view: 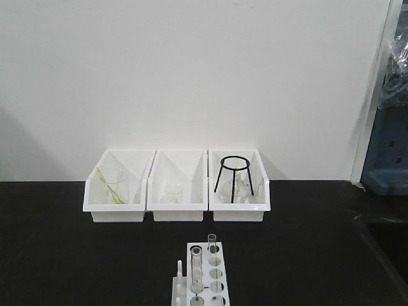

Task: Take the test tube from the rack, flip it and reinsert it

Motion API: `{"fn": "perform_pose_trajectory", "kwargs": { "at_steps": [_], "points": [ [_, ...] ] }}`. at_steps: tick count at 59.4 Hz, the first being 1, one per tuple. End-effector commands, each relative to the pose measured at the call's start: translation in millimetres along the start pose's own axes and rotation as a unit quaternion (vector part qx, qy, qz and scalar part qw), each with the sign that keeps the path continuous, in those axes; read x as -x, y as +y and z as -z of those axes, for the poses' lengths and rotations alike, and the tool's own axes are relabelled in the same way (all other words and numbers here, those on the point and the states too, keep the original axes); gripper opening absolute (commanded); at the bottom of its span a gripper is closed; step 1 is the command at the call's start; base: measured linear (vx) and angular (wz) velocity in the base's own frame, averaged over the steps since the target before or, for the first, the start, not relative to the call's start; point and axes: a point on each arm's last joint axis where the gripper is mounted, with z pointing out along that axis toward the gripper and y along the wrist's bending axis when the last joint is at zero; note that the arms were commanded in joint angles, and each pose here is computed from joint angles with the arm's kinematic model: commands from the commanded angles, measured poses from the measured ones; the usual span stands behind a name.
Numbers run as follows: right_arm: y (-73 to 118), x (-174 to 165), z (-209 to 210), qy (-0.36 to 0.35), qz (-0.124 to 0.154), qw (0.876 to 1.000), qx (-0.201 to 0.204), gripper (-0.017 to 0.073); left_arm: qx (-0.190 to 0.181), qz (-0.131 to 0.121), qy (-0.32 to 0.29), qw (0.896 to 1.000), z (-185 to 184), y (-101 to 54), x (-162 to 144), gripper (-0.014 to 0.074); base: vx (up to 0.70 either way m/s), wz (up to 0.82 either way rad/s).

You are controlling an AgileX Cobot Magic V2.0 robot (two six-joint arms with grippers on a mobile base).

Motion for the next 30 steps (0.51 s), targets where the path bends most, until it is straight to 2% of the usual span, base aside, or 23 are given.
{"fn": "perform_pose_trajectory", "kwargs": {
  "at_steps": [1,17,23,30],
  "points": [
    [1.2,7.6,1.3,-0.048,0.008,0.999,0.006,-0.0011,0.001,0.001,-0.047,0.999,1.1,0.2,9.8,-0.0006,0.00,0.00],
    [1.6,9.5,1.5,-0.058,0.009,0.998,0.008,-0.0011,0.001,0.001,-0.047,0.999,1.1,0.2,9.8,-0.0006,0.00,0.00],
    [5.1,28.0,5.1,-0.127,-0.006,0.992,0.025,-0.0011,0.001,0.001,-0.047,0.999,1.1,0.2,9.8,-0.0006,0.00,0.00],
    [9.7,65.3,13.8,-0.166,-0.006,0.986,0.029,-0.0011,0.001,0.001,-0.047,0.999,1.1,0.2,9.8,-0.0006,0.00,0.00]
  ]
}}
